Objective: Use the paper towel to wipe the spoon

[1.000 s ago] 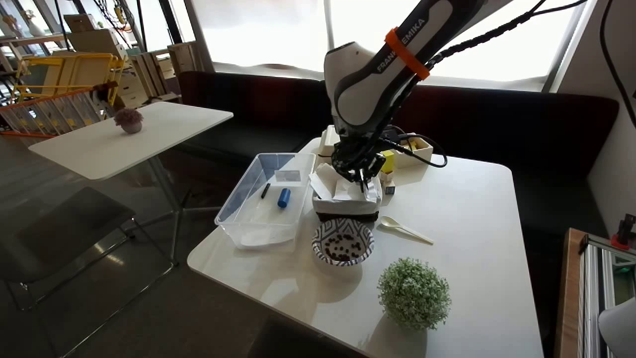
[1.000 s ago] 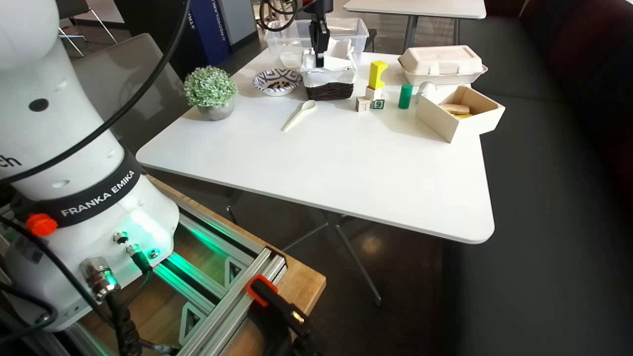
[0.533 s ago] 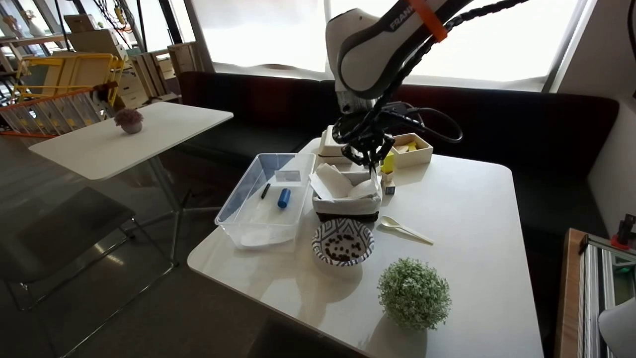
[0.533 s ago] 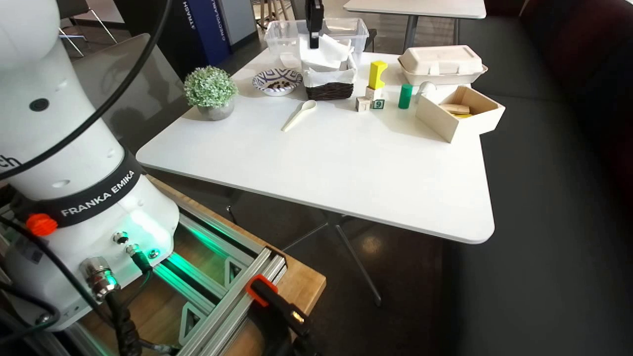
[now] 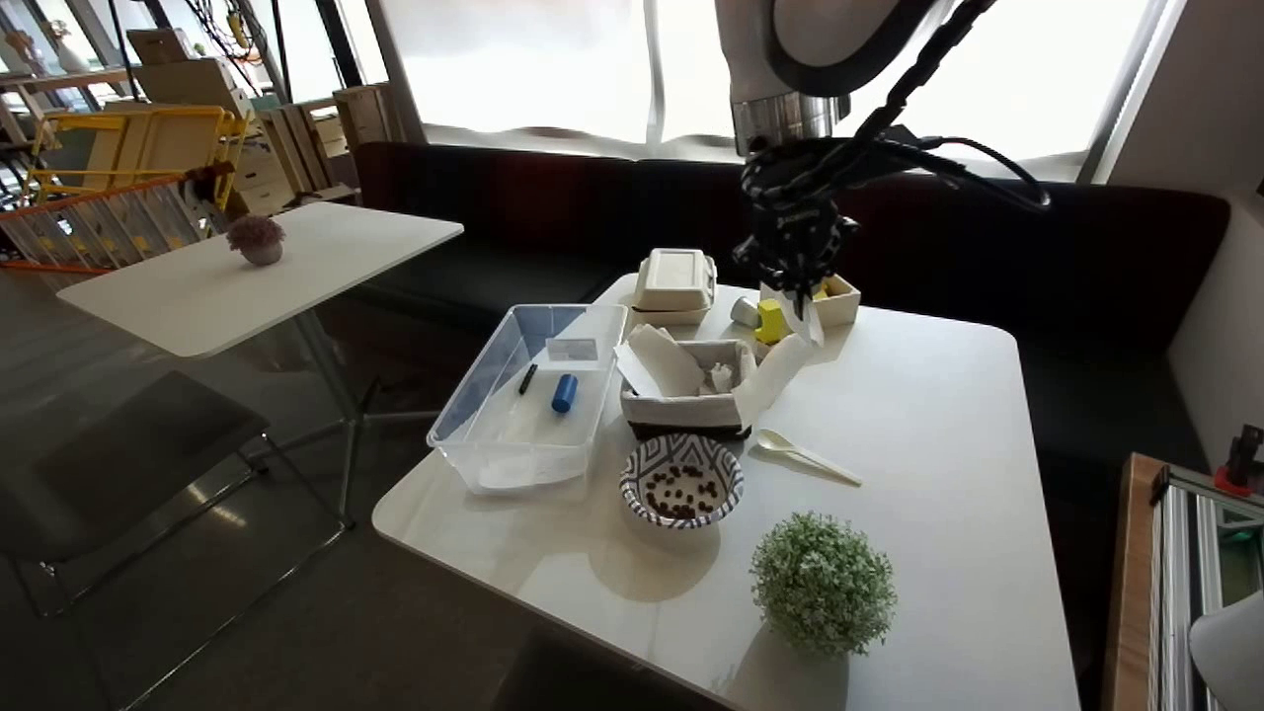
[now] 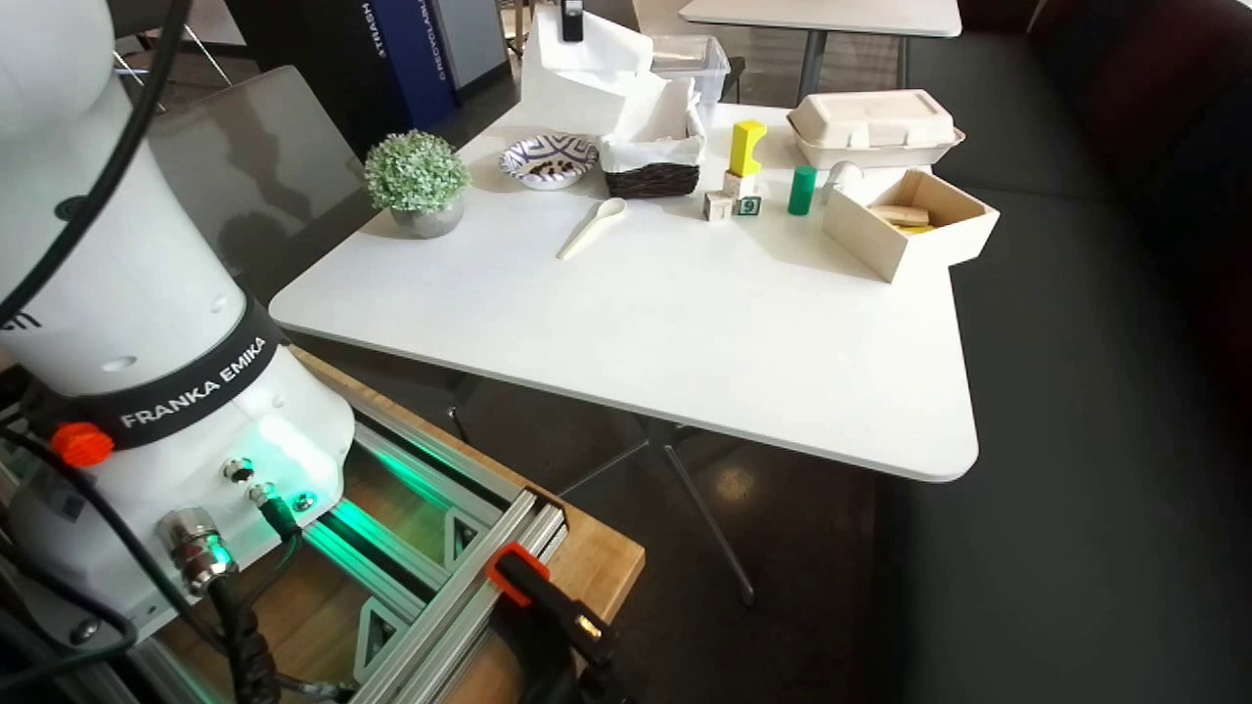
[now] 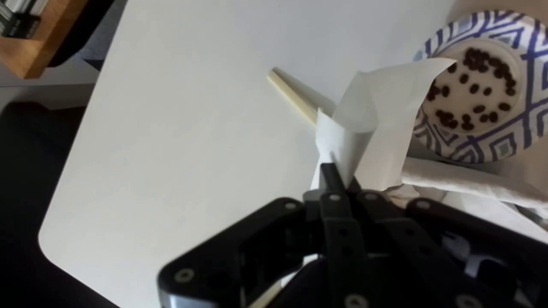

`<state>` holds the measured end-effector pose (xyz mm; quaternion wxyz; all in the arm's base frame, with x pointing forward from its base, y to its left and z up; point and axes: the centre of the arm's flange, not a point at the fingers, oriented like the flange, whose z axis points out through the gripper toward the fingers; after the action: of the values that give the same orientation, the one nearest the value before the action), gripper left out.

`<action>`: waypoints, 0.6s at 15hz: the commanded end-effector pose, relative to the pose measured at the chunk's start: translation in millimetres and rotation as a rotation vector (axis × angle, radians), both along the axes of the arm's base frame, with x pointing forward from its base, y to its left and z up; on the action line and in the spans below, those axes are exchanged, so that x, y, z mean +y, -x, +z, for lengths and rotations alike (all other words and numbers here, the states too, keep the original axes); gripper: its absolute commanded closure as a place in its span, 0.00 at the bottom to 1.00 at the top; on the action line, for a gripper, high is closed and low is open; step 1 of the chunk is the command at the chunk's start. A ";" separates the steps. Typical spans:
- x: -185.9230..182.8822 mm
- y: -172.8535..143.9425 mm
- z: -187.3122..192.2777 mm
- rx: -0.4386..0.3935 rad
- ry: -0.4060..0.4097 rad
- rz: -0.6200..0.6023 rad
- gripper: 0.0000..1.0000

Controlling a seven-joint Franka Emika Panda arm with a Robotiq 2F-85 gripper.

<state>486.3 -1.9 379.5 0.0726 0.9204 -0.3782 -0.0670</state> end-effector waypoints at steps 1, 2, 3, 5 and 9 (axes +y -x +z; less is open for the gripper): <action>-17.4 46.0 -16.2 0.039 -0.037 -0.030 1.00; -8.6 20.1 -7.1 0.030 -0.007 -0.018 0.99; -13.7 27.8 -11.8 0.042 -0.010 -0.025 0.99; -18.8 34.5 -16.0 0.053 -0.012 -0.033 0.99; -4.4 27.8 -36.9 0.083 -0.024 -0.003 1.00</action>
<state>452.7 -18.4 360.6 0.0783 0.9131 -0.3881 -0.0970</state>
